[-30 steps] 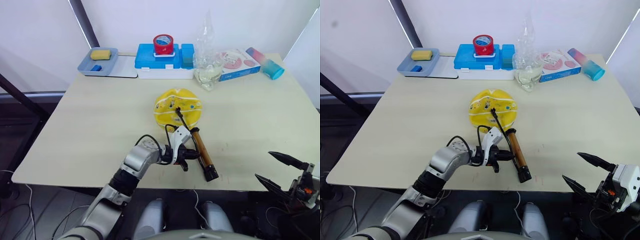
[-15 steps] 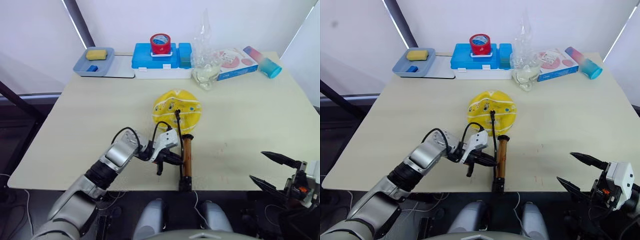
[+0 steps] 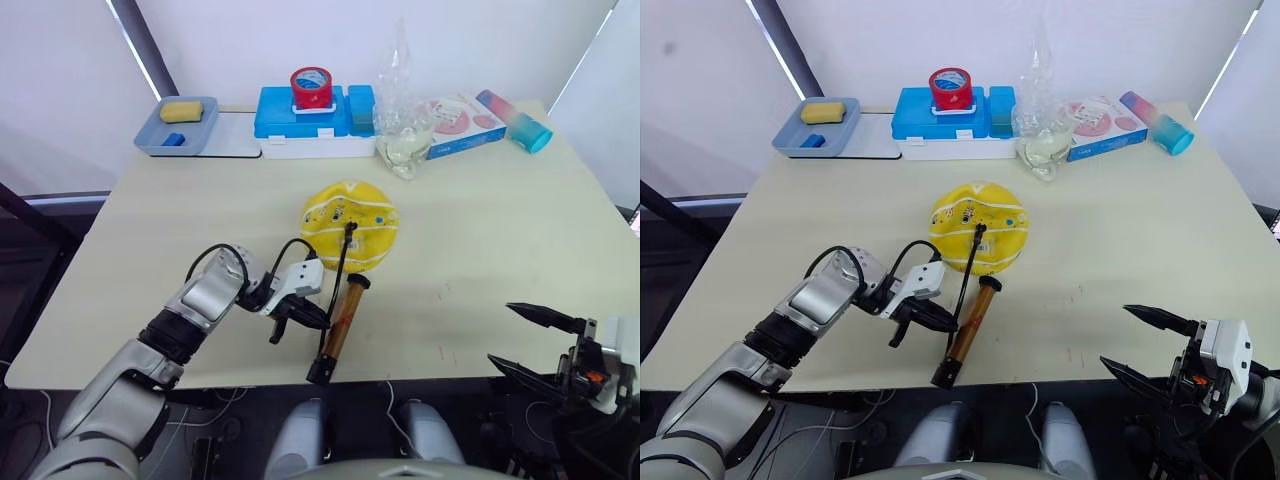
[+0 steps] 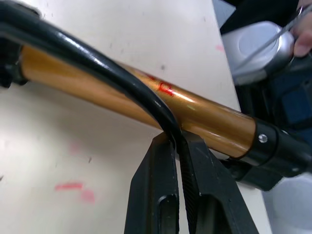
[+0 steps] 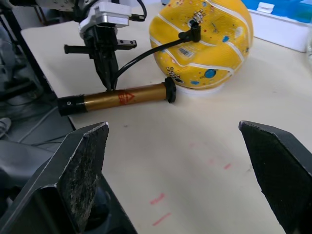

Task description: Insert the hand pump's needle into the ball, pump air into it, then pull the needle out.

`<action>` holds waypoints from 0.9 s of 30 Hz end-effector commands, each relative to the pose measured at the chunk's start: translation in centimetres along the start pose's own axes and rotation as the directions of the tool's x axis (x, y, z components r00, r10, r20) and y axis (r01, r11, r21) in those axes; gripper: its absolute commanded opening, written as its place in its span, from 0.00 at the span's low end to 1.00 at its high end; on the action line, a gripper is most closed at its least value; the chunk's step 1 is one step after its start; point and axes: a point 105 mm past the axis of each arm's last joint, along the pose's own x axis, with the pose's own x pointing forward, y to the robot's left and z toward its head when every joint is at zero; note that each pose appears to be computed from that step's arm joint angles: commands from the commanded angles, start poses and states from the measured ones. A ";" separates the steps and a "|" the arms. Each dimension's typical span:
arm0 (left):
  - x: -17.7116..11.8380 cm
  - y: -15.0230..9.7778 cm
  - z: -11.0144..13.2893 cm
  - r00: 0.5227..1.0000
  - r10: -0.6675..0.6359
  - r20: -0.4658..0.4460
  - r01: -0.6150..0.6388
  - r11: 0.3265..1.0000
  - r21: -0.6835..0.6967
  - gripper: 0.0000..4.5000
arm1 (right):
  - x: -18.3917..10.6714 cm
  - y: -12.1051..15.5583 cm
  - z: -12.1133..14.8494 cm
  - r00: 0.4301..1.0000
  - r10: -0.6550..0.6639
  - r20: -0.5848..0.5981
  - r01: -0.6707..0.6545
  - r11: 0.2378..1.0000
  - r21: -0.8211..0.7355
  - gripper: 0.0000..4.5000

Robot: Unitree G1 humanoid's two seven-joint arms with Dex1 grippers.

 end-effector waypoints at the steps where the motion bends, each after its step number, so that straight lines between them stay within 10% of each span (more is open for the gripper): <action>1: -1.4 0.4 0.2 0.999 0.034 -0.005 -0.034 0.999 0.020 0.01 | 0.5 0.1 1.1 0.999 0.034 0.022 -0.033 0.999 -0.041 1.00; 11: -2.2 0.5 -0.4 0.998 0.069 0.000 -0.069 0.998 -0.008 0.01 | 0.3 0.2 0.9 0.998 0.060 0.018 -0.059 0.997 -0.051 1.00; 20: -2.8 0.2 -0.2 0.994 0.105 0.036 -0.103 0.993 -0.052 0.99 | 0.3 0.0 0.7 0.998 0.062 0.009 -0.061 0.997 -0.053 1.00; 27: -4.9 -2.2 1.8 0.982 0.082 0.169 -0.057 0.988 -0.144 1.00 | 0.0 0.2 0.5 0.999 0.052 0.002 -0.052 0.997 -0.050 1.00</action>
